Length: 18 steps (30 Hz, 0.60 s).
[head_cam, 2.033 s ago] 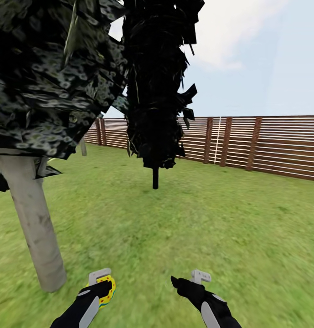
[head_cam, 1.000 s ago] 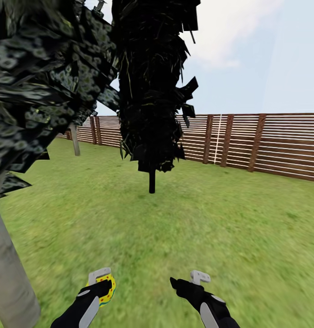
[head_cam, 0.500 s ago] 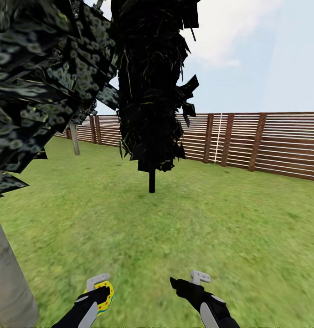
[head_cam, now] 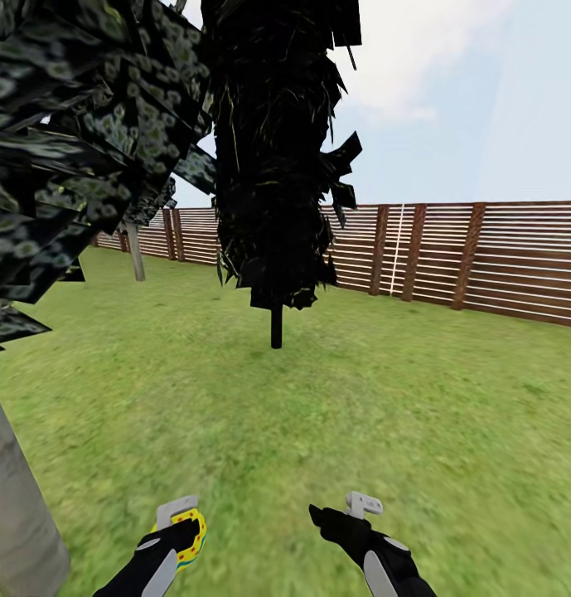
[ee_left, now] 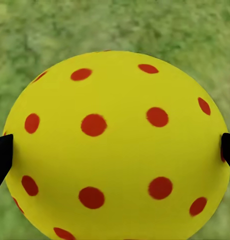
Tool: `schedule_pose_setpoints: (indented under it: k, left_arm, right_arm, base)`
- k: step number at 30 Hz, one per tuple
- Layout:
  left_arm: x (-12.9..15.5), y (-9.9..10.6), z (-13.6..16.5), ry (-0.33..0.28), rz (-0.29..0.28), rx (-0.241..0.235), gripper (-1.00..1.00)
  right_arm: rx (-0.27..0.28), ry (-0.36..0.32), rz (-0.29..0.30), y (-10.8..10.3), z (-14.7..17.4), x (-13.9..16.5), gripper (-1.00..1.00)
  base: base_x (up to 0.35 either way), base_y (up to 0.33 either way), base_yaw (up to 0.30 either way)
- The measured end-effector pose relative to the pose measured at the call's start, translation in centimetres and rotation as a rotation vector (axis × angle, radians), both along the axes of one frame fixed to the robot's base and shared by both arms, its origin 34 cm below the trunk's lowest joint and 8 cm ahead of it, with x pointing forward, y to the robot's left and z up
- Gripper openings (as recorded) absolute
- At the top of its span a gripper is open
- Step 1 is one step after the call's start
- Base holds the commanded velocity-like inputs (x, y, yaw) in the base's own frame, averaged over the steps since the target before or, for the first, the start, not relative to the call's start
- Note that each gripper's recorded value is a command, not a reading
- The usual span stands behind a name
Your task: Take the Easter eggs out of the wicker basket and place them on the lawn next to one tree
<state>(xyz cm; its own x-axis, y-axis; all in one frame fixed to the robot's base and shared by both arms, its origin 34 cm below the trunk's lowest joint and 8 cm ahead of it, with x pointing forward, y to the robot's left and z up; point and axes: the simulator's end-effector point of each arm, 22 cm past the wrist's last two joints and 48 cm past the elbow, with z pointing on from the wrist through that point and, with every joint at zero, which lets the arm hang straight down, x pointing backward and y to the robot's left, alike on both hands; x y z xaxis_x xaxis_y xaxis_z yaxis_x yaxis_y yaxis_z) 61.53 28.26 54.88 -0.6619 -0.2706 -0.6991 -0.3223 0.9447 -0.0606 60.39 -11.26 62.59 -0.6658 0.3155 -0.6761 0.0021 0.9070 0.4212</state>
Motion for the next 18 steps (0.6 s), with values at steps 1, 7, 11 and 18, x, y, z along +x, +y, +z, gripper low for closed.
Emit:
schedule_pose_setpoints:
  k: [1, 7, 11, 18]
  left_arm:
    - [0.0, 0.0, -0.2, -0.001, 0.0, 0.0, -1.0]
    - [-0.2, 0.0, -1.3, -0.001, 0.0, 0.0, -1.0]
    - [-0.3, 0.0, -2.1, -0.002, 0.0, 0.0, -1.0]
    - [-0.5, 0.0, -3.5, -0.002, -0.002, 0.003, -1.0]
  right_arm:
    - [0.0, 0.0, 0.0, 0.0, -0.2, 0.0, 1.0]
    - [0.0, -0.003, -0.003, -0.1, -1.3, -0.1, 1.0]
    - [0.0, -0.003, -0.002, -0.1, -2.1, -0.2, 1.0]
    - [-0.001, -0.003, 0.0, -0.1, -3.5, -0.5, 1.0]
  base:
    - [0.0, 0.0, 0.0]
    - [0.0, 0.0, 0.001]
    - [0.0, 0.0, 0.154]
    - [0.0, 0.0, 0.189]
